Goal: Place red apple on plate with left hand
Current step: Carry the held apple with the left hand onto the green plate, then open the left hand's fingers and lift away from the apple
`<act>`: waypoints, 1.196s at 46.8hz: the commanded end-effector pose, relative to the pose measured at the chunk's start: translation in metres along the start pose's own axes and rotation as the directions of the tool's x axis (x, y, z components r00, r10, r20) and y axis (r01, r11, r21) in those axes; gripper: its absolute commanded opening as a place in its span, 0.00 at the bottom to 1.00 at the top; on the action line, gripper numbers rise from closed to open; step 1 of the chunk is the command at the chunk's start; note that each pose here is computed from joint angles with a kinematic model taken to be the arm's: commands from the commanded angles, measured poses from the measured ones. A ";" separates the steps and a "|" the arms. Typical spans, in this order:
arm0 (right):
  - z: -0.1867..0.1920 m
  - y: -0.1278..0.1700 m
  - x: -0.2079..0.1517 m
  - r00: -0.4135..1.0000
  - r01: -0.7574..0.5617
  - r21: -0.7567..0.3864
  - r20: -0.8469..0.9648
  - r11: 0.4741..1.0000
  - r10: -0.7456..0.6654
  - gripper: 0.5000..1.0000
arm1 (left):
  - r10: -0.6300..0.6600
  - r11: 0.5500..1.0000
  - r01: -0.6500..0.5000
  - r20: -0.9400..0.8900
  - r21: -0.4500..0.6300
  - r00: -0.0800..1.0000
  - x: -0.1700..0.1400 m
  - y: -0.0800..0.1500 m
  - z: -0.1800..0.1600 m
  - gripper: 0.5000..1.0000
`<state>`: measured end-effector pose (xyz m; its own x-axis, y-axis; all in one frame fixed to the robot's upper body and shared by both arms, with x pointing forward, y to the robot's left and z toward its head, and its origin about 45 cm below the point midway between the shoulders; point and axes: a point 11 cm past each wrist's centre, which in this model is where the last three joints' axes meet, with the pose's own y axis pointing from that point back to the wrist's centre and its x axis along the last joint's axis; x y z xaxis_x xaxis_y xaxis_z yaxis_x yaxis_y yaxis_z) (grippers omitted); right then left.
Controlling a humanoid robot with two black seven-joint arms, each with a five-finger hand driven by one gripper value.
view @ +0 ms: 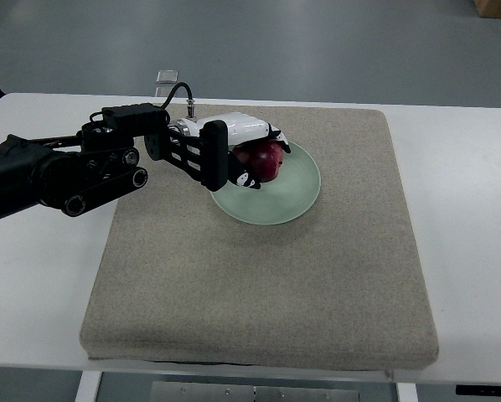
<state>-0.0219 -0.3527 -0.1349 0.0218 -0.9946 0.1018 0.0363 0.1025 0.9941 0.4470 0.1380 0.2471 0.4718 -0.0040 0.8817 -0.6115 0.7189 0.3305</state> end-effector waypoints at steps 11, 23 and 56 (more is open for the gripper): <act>0.000 0.000 0.000 1.000 0.000 0.000 0.000 1.000 0.000 0.86 | -0.011 1.000 0.011 0.002 0.027 1.000 -0.005 0.002 -0.009 0.63; 0.000 0.000 0.000 1.000 0.000 0.000 0.000 1.000 0.000 0.86 | -0.007 1.000 0.007 -0.010 0.029 1.000 -0.005 0.002 -0.010 0.77; 0.000 0.000 0.000 1.000 0.000 0.001 0.000 1.000 0.000 0.86 | 0.011 1.000 -0.010 -0.023 0.027 1.000 0.000 0.002 -0.009 0.92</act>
<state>-0.0220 -0.3527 -0.1349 0.0218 -0.9946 0.1017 0.0365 0.1024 0.9941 0.4515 0.1460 0.2439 0.4823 0.0182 0.8758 -0.6319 0.6996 0.3334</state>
